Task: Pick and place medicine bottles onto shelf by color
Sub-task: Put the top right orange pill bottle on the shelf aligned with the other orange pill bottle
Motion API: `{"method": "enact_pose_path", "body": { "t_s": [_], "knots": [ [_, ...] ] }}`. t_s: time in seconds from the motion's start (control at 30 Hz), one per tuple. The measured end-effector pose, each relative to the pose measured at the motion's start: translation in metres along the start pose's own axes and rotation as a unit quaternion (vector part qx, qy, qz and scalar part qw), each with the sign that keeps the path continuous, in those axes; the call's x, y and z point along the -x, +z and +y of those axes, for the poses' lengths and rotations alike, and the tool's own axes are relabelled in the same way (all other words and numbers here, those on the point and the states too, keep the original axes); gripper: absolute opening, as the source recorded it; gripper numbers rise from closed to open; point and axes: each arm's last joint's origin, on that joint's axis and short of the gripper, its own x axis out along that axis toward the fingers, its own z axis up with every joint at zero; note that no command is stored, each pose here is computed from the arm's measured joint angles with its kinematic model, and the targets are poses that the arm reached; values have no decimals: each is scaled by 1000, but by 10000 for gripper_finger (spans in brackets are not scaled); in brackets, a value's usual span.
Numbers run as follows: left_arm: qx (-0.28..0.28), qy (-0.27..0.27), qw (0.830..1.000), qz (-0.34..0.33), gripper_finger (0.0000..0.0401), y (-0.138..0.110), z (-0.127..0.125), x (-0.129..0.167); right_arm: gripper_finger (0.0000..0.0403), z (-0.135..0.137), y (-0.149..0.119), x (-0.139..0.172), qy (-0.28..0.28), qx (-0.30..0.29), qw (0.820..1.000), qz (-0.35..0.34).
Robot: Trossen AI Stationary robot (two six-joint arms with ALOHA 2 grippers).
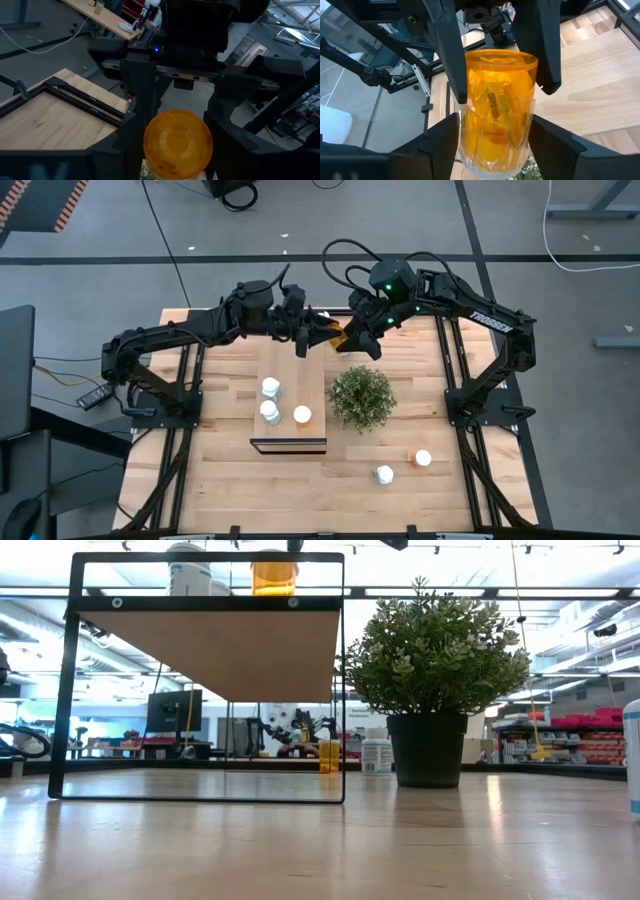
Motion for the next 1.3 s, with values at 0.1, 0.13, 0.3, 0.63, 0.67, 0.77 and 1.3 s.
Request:
{"method": "enact_pose_path", "body": {
  "t_s": [0.1,0.13,0.3,0.63,0.67,0.77,1.3],
  "knots": [
    [0,0,1000,-1,186,0,0,0,245,0,0,0,0,-3,1000,0],
    [0,1,1000,-1,191,0,0,0,250,-1,0,1,0,-4,1000,0],
    [0,-1,1000,-1,203,0,0,0,283,-5,1,5,-3,-10,1000,-4],
    [63,-17,996,-57,188,17,7,4,317,-4,1,45,4,-3,999,-49],
    [74,-22,995,-65,192,20,8,5,317,-2,0,51,4,2,998,-55],
    [109,-35,990,-82,203,26,12,7,317,4,-2,66,-4,22,997,-75],
    [175,-72,946,-265,204,61,14,23,317,45,20,81,-192,282,901,-267]
  ]
}}
